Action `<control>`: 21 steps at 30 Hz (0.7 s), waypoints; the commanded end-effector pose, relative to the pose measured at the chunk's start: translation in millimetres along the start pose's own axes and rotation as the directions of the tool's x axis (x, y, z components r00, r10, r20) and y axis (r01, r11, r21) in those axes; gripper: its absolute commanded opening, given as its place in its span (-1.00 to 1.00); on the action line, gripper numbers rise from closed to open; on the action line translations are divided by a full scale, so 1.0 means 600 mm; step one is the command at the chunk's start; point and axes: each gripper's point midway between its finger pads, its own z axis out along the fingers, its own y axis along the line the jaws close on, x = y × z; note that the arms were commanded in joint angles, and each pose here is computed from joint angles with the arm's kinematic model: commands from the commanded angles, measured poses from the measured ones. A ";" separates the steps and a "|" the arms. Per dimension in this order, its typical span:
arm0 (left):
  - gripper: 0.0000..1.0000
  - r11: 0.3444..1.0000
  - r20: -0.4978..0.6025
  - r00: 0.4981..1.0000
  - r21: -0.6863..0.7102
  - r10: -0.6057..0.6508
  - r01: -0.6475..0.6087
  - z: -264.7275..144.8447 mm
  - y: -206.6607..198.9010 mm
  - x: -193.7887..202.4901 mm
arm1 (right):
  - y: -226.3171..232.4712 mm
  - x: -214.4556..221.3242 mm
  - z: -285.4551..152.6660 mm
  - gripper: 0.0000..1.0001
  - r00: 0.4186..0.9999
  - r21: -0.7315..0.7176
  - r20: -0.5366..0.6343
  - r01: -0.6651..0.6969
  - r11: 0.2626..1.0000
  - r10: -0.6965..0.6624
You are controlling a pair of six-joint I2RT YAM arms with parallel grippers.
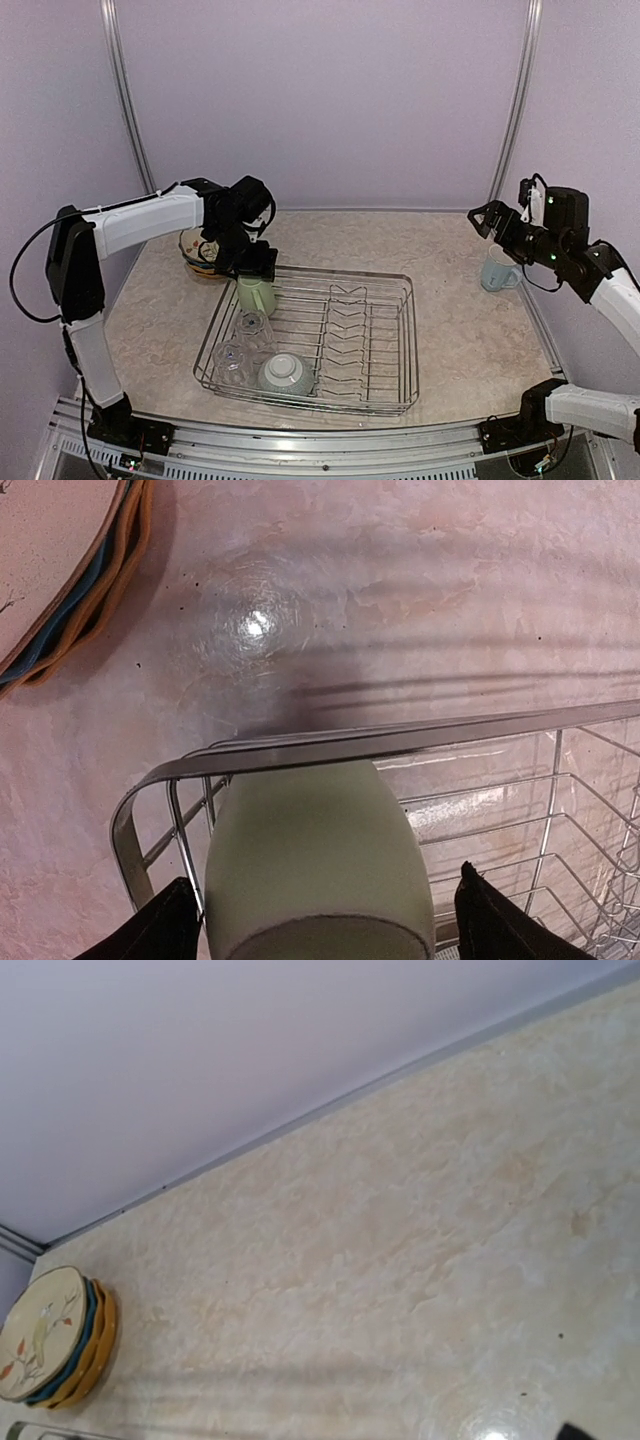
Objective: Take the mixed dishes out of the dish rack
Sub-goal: Grab the cup from the dish rack.
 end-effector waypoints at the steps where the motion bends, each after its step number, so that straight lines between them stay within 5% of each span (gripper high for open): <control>1: 0.66 1.000 -0.024 1.000 -0.017 0.012 -0.012 0.010 -0.006 0.005 | -0.013 0.002 -0.004 1.00 0.999 0.048 -0.003 0.046 0.998 -0.046; 21: 0.67 0.997 -0.113 0.993 -0.061 0.046 -0.053 0.062 -0.011 0.021 | 0.007 0.034 0.011 1.00 0.995 -0.049 -0.081 0.058 0.997 -0.062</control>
